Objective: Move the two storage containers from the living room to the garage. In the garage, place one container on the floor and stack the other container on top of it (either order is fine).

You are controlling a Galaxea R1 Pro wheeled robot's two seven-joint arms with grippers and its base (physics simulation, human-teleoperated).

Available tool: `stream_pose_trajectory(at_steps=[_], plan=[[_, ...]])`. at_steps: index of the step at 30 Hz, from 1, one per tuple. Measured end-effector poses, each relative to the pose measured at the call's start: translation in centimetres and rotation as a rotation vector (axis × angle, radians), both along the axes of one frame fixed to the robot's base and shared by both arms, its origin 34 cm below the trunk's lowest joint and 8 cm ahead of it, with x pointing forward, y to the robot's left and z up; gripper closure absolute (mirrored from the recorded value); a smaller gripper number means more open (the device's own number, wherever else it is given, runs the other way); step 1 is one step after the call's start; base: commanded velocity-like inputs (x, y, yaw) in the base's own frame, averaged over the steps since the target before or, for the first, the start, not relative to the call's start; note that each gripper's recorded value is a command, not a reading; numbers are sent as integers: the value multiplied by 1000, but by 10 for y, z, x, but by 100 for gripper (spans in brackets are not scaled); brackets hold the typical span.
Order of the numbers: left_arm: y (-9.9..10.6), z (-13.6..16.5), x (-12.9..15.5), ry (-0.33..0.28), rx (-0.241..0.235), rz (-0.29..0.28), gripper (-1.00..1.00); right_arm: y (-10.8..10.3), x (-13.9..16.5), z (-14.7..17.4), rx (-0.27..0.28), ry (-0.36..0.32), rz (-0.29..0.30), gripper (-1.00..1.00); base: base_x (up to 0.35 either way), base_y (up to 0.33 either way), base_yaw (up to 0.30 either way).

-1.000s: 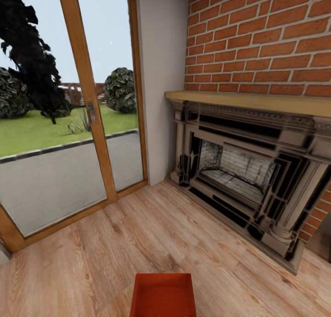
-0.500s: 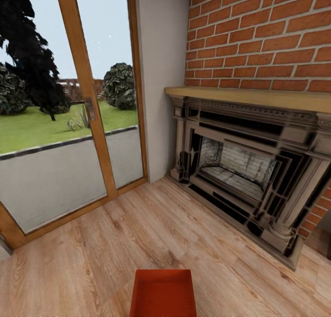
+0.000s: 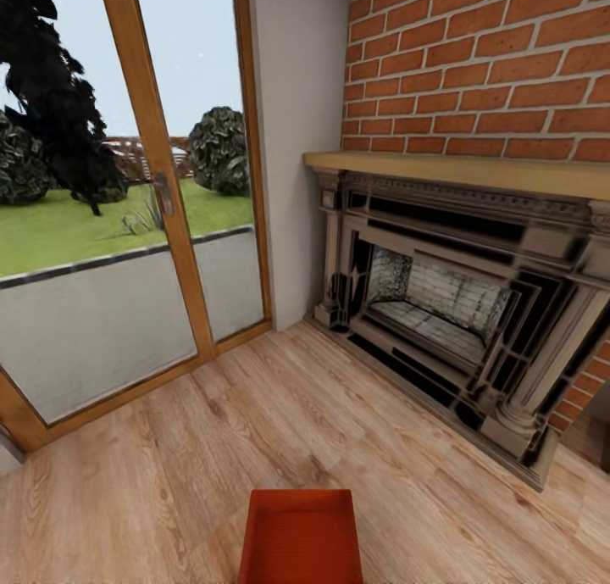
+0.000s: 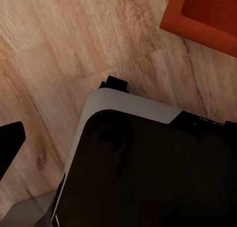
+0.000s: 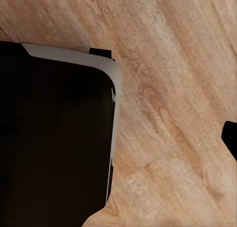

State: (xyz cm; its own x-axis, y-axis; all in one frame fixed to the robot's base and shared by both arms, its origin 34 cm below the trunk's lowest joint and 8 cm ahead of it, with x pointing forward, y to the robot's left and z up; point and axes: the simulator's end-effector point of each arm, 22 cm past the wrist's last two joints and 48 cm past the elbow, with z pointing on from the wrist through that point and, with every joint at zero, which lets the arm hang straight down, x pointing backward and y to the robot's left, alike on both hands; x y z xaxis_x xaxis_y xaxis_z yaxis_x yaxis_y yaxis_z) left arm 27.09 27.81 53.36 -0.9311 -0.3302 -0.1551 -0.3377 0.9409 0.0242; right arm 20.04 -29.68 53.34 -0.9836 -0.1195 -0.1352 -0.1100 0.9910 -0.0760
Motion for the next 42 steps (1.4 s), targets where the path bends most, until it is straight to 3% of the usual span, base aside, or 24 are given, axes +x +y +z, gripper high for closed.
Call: stream_pose_trajectory(at_steps=[42], plan=[[0,-8,-26,67,0,0,-100,0,-26,-3,-2,66,1,-100,0,0,0]])
